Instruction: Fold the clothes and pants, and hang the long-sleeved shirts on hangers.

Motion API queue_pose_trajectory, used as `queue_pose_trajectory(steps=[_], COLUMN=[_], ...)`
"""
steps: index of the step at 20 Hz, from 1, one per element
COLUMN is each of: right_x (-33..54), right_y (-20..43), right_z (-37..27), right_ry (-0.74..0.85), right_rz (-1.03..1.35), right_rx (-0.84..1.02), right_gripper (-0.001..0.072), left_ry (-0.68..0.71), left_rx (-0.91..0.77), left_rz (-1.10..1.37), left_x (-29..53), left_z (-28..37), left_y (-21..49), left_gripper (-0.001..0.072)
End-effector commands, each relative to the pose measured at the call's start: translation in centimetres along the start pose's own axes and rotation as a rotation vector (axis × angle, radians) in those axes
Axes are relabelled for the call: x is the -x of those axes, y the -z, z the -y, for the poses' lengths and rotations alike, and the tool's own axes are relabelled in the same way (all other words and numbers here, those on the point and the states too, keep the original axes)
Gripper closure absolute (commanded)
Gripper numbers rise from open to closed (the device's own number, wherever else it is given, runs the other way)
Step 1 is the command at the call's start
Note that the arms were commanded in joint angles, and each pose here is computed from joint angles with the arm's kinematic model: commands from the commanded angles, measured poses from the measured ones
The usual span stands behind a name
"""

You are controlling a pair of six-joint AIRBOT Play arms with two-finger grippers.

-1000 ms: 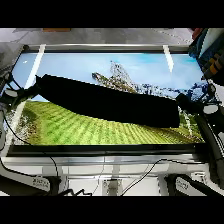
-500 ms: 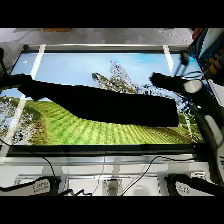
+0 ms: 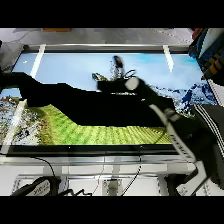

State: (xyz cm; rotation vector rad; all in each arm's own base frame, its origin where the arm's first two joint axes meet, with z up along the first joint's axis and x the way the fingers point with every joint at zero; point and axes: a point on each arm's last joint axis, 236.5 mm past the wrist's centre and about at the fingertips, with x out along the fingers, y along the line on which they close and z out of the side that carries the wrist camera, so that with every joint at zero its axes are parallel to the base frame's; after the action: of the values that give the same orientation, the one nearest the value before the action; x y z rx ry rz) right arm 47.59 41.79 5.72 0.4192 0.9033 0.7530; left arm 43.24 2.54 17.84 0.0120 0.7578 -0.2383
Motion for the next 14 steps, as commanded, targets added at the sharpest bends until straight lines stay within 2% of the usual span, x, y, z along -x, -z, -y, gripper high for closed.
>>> queue_pose_trajectory(steps=[1, 6, 11, 14], right_x=[-5.7, -11.0, -12.7, -12.0], right_y=[3.6, 7.1, 7.0, 6.0], right_z=[-4.9, -7.6, -7.2, -5.7], right_ry=[-0.084, -0.148, -0.151, -0.135], right_rz=[-0.072, -0.092, -0.03, -0.042], right_rx=[-0.015, -0.131, -0.173, -0.174], right_gripper=[0.0695, 0.0695, 0.0694, 0.0693], left_ry=[0.092, 0.282, 0.277, 0.218], left_rx=[0.032, 0.098, 0.08, 0.057], left_rz=[-0.019, 0.119, 0.155, 0.129], left_x=[1.4, 4.2, 5.8, 5.1], left_z=[3.6, 8.7, 9.2, 7.8], left_y=[0.3, -3.0, -3.6, -2.9], left_gripper=[0.0695, 0.0695, 0.0694, 0.0694])
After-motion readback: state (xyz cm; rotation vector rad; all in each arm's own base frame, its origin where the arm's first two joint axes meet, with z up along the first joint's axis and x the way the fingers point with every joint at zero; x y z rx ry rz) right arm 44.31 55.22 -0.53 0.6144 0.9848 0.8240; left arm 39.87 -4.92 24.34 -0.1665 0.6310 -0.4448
